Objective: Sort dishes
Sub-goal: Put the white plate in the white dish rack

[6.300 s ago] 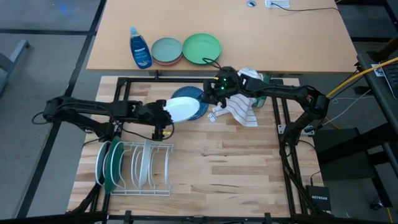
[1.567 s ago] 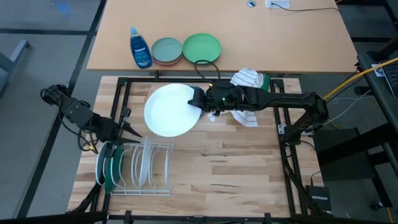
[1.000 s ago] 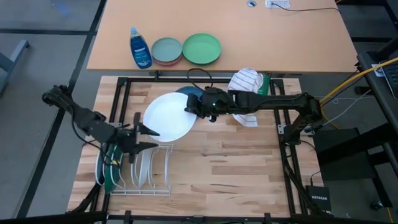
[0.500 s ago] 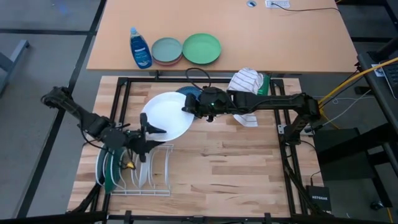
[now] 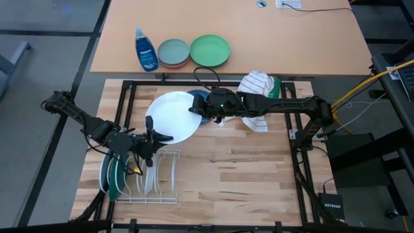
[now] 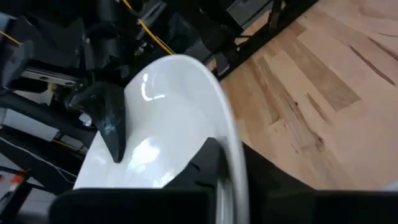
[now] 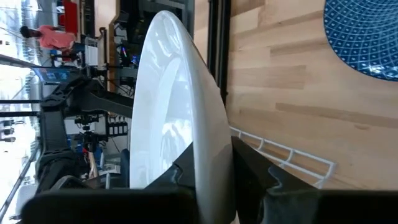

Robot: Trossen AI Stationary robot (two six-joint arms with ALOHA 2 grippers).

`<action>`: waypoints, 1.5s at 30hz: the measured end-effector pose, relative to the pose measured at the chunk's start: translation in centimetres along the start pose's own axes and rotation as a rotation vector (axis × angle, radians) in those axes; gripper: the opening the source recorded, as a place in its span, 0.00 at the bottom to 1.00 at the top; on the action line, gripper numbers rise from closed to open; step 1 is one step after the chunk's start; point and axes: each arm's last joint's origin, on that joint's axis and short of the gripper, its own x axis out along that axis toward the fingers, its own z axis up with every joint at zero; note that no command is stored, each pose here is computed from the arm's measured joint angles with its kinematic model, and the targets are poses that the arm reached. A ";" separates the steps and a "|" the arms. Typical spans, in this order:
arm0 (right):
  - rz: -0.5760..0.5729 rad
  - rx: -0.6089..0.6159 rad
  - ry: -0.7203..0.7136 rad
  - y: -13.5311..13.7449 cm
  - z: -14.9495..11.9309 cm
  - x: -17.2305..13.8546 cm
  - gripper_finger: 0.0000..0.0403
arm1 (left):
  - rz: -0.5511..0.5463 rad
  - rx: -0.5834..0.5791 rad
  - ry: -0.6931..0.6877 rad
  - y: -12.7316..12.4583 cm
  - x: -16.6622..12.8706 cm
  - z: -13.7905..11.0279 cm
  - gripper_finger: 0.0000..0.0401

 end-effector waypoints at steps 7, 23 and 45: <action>0.003 -0.002 0.000 0.0 0.0 0.0 0.16 | 0.002 0.000 -0.003 0.0 0.0 0.1 0.02; -0.063 -0.013 -0.030 -0.6 0.0 -0.1 0.21 | -0.008 -0.054 -0.014 0.1 -0.1 0.1 0.01; -0.071 -0.010 0.101 -0.7 0.1 -0.1 0.22 | -0.027 -0.003 0.034 -0.1 -0.2 -0.5 0.00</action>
